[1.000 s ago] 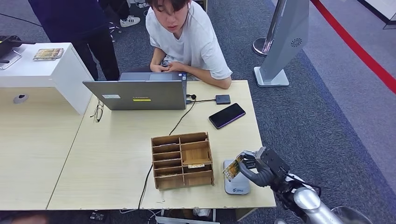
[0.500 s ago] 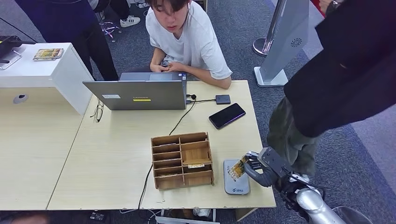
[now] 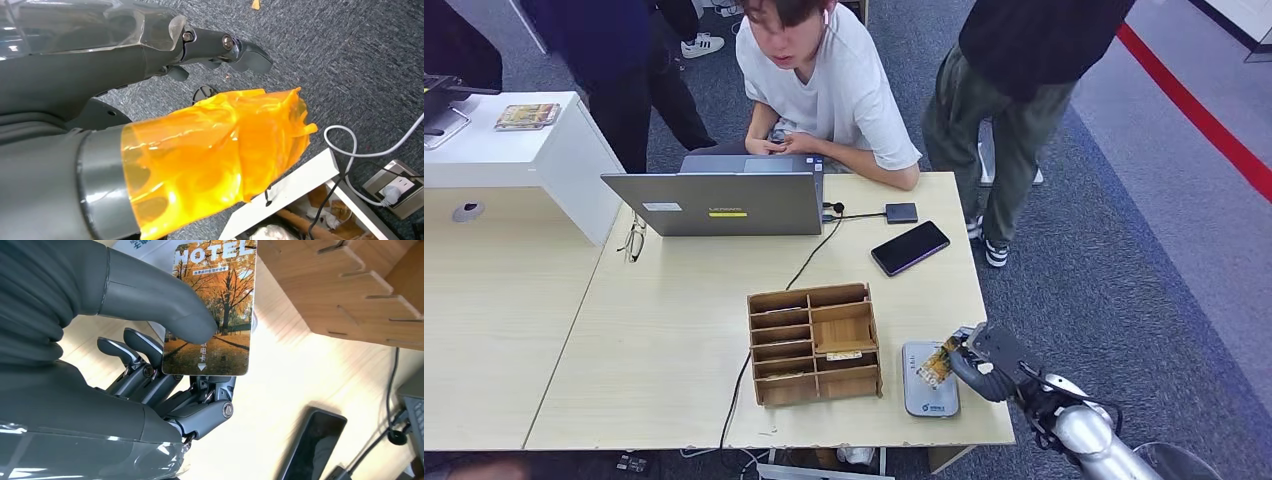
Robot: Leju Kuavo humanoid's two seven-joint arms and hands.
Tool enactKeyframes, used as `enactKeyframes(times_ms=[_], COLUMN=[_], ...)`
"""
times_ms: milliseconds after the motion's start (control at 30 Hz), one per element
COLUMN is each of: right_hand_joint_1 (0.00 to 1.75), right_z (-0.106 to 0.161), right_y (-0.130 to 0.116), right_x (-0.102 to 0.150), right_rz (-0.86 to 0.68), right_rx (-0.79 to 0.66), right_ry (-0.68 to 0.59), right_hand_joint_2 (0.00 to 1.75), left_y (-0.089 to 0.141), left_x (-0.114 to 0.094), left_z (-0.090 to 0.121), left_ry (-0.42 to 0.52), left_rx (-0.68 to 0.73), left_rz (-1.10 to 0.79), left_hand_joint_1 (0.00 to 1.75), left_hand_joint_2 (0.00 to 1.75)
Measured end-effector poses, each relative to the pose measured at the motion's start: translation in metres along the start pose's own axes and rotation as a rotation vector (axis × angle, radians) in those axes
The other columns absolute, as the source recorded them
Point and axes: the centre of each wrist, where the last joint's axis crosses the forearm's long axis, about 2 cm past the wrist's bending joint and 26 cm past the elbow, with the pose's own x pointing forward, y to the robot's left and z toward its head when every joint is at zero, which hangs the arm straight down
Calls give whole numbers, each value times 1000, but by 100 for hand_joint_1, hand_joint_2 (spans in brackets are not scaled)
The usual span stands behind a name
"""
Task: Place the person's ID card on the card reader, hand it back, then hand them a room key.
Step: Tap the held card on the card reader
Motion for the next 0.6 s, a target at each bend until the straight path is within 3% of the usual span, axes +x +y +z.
enactKeyframes(times_ms=[600], right_hand_joint_1=[175], right_z=[-4], right_y=[17], right_x=[-4], right_rz=[163], right_rx=[-39], right_ry=[49], right_hand_joint_2=[175], left_y=[0], left_x=[-2], left_z=[1], left_ry=[1], left_rx=[-4], left_rz=[-9], left_hand_joint_1=[0], left_hand_joint_2=[0])
